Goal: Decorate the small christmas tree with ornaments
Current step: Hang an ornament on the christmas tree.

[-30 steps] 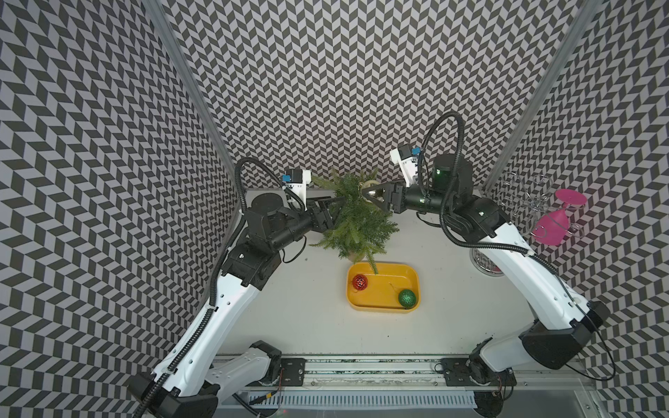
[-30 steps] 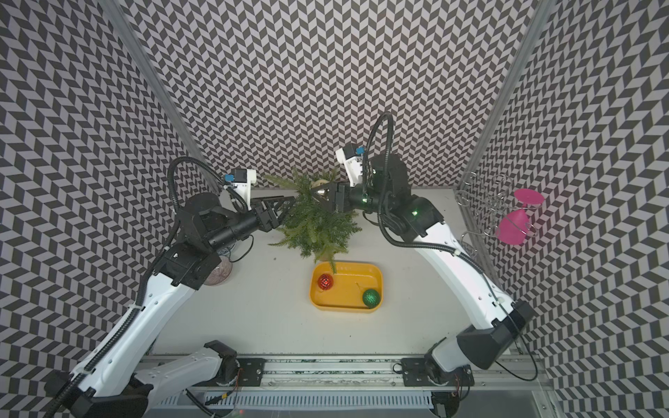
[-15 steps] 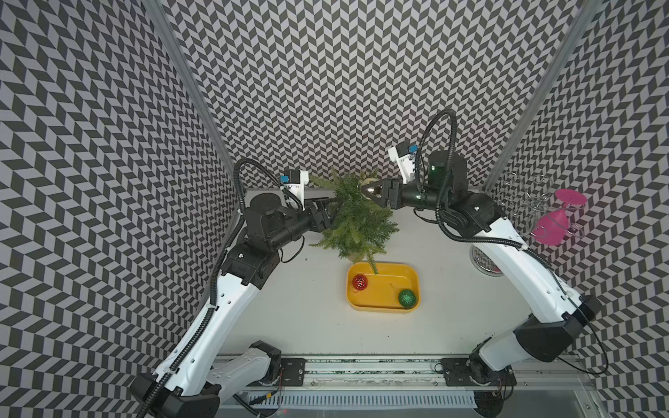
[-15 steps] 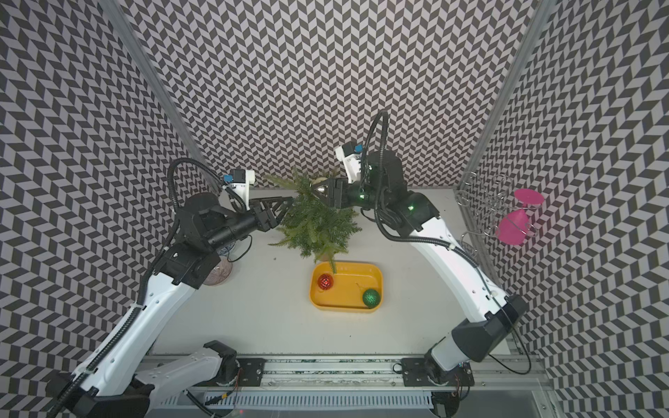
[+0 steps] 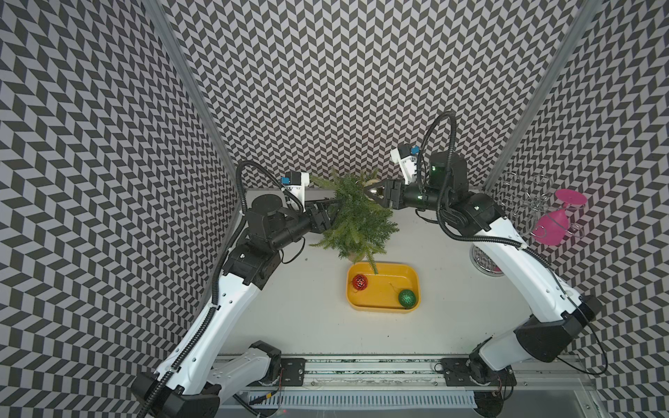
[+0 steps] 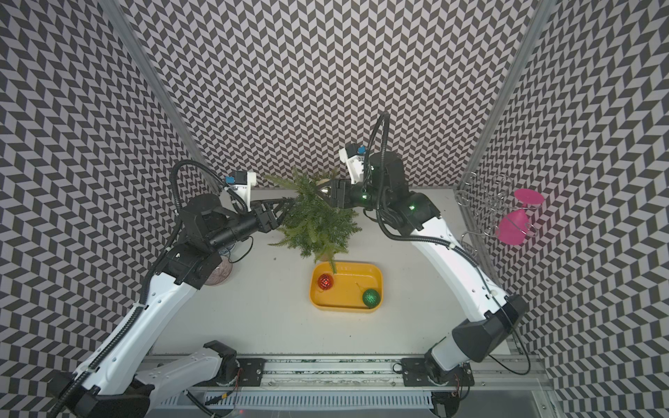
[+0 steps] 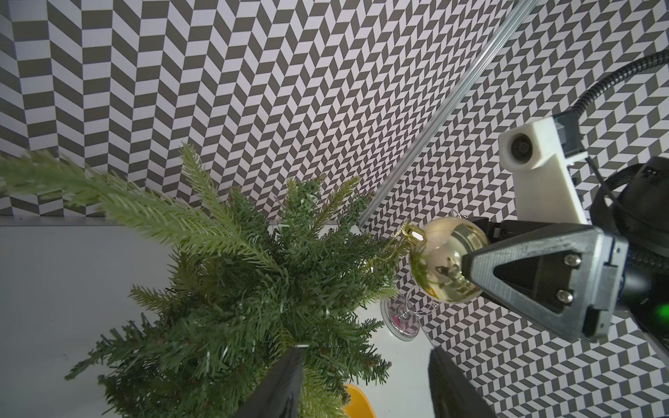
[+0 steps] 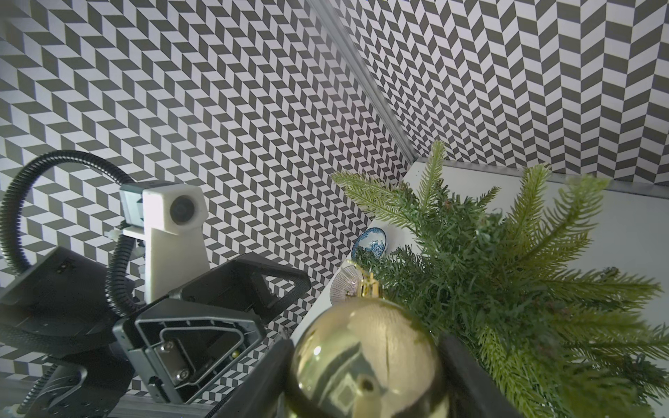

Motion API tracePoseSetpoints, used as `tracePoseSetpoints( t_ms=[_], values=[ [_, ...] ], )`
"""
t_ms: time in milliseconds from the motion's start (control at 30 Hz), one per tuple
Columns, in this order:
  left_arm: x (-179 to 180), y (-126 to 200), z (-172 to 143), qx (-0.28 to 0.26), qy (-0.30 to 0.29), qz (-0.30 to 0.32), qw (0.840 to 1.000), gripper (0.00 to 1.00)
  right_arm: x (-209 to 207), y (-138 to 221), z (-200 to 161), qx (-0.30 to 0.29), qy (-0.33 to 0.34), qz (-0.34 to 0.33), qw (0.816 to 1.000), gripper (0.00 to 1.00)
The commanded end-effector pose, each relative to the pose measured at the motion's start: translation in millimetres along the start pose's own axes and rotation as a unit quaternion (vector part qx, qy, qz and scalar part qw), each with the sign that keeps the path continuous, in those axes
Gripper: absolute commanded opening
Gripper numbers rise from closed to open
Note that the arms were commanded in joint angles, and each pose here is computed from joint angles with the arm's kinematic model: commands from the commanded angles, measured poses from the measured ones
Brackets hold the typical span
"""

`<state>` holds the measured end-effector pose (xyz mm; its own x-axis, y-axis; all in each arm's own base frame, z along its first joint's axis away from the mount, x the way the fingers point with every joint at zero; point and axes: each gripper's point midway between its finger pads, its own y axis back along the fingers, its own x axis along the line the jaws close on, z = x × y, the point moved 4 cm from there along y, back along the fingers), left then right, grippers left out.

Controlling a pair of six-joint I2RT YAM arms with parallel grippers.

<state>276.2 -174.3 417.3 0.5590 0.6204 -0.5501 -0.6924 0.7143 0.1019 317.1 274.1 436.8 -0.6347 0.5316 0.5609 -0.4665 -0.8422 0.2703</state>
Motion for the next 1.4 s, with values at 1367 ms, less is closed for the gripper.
tracePoseSetpoints(
  t_ms=[1367],
  values=[
    [-5.0, 1.1, 0.8, -0.005, 0.01, -0.024, 1.0, 0.58, -1.6, 30.5, -37.2, -0.024, 0.009, 0.013, 1.0, 0.61]
  ],
)
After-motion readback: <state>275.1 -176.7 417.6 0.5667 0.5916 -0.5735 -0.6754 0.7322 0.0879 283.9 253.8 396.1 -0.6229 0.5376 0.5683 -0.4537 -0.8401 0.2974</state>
